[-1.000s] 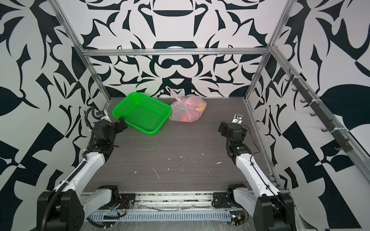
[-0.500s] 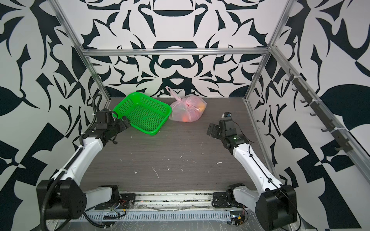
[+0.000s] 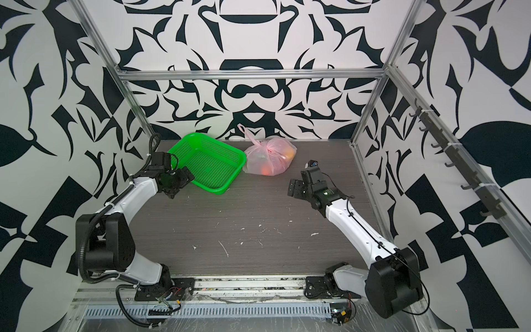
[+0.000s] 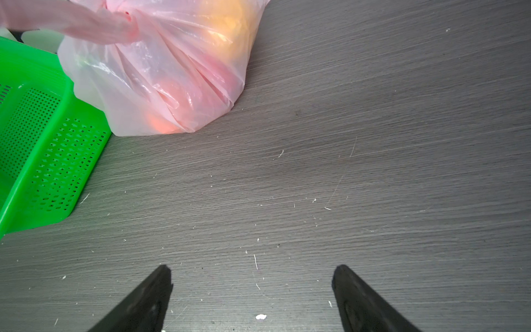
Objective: Untie the knot of the plastic bag and take out the fruit
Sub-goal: Pick up the basket from the top-left of the table.
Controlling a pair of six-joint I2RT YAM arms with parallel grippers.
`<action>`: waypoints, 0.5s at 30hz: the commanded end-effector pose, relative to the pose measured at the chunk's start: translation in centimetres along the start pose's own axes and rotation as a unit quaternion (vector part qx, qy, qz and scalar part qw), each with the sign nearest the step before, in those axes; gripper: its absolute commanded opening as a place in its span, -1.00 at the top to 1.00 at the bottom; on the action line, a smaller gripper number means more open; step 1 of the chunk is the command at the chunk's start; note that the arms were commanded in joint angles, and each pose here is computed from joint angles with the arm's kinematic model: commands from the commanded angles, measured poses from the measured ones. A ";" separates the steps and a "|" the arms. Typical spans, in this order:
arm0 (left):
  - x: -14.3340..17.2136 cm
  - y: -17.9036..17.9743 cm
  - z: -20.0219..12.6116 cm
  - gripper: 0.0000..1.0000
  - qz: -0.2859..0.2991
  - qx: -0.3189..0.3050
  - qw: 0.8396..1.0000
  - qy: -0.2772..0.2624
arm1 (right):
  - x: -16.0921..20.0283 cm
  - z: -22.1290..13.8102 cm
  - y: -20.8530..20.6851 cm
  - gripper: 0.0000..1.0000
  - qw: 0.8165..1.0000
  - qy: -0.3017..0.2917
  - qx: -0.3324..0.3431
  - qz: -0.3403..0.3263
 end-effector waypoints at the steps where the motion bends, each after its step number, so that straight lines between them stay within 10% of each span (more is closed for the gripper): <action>1: -1.4 -0.3 0.8 -0.77 -0.019 0.005 1.000 -0.006 | -1.1 -0.7 1.1 -0.79 1.000 -0.017 -0.018 -0.004; 15: -2.6 -0.3 5.0 -0.32 -0.048 0.006 0.999 -0.001 | -0.4 -0.3 1.3 -0.60 1.000 -0.006 -0.025 -0.001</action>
Point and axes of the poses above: each gripper's point midway between its finger pads, its own z axis out along the fingers, its own y axis along the line the jaws close on, x = y × z, the point moved 3 cm from there along -z, back along the fingers, and after that the axes turned 9 degrees about z, right-handed, at the moved point
